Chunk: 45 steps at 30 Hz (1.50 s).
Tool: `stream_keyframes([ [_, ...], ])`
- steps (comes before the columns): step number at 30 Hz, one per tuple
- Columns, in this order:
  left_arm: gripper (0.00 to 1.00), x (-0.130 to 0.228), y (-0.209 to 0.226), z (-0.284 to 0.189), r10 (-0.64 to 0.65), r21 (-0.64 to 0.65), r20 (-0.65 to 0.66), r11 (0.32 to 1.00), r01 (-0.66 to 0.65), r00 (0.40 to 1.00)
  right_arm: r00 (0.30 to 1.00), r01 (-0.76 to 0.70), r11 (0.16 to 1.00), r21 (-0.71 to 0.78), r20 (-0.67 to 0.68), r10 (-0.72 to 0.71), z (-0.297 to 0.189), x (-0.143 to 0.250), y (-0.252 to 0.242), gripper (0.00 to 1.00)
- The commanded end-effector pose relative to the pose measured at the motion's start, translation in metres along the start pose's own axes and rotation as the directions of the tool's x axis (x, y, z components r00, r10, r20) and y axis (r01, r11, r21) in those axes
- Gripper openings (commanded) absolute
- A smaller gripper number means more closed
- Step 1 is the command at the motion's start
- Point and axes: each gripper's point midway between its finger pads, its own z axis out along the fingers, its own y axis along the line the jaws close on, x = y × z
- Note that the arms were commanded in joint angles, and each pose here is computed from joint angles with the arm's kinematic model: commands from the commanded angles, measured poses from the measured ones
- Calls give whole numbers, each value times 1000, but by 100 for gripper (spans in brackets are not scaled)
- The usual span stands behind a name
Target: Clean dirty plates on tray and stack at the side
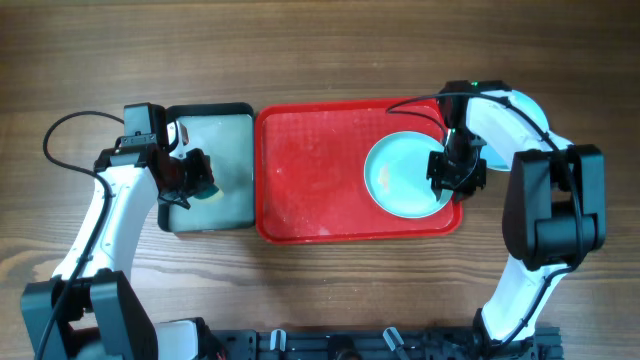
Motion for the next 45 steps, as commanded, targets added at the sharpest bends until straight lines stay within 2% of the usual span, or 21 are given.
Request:
stream_keyframes([
  [1,5,0,-3,-2,0,16,9,1000,0,1000,1000,-7,1000,19,21,7,1,-4,-3,31],
  [3,5,-1,-3,-2,1,17,12,1000,-1,1000,999,-8,1000,12,40,7,-3,-8,-2,19],
  [4,5,-1,-3,-2,1,17,12,1000,-1,1000,998,-8,1000,5,55,8,-5,-12,0,7],
  [5,5,-1,-3,-2,1,17,11,1000,-1,1000,998,-7,1000,-16,62,8,-6,-14,4,5],
  [9,5,-1,-3,-2,1,17,13,1000,-1,1000,996,25,971,-239,83,-6,-12,-23,46,6],
  [11,5,-1,-3,-2,1,17,13,1000,-1,1000,990,60,956,-286,139,-21,-16,-34,62,6],
  [14,5,-2,-3,-2,2,18,17,1000,-2,1000,964,164,937,-308,251,-86,-23,-49,92,8],
  [17,5,-4,-4,-2,3,20,24,1000,-4,1000,922,269,921,-281,352,-162,-29,-58,115,4],
  [19,5,-5,-4,-2,4,21,26,1000,-4,1000,932,212,924,-319,351,-93,-31,-57,130,4],
  [20,5,-5,-4,-2,3,21,26,1000,-4,1000,942,177,923,-342,330,-59,-31,-53,135,8],
  [22,5,-4,-4,-2,3,21,25,1000,-4,1000,936,210,921,-329,339,-92,-31,-49,141,18],
  [23,5,-4,-4,-2,3,21,25,1000,-4,1000,919,250,916,-313,376,-123,-36,-53,141,27],
  [26,5,-5,-4,-2,4,22,29,1000,-5,1000,838,385,880,-276,505,-208,-76,-69,143,36],
  [30,5,-6,-4,-2,5,23,32,1000,-5,999,709,472,873,-125,642,-291,-105,-96,140,34],
  [38,6,-6,-4,-2,5,23,32,1000,-5,999,742,446,891,-81,589,-318,-66,-94,133,28],
  [45,6,-6,-5,-2,5,23,32,1000,-5,999,740,464,883,-72,580,-342,-56,-87,140,24],
])
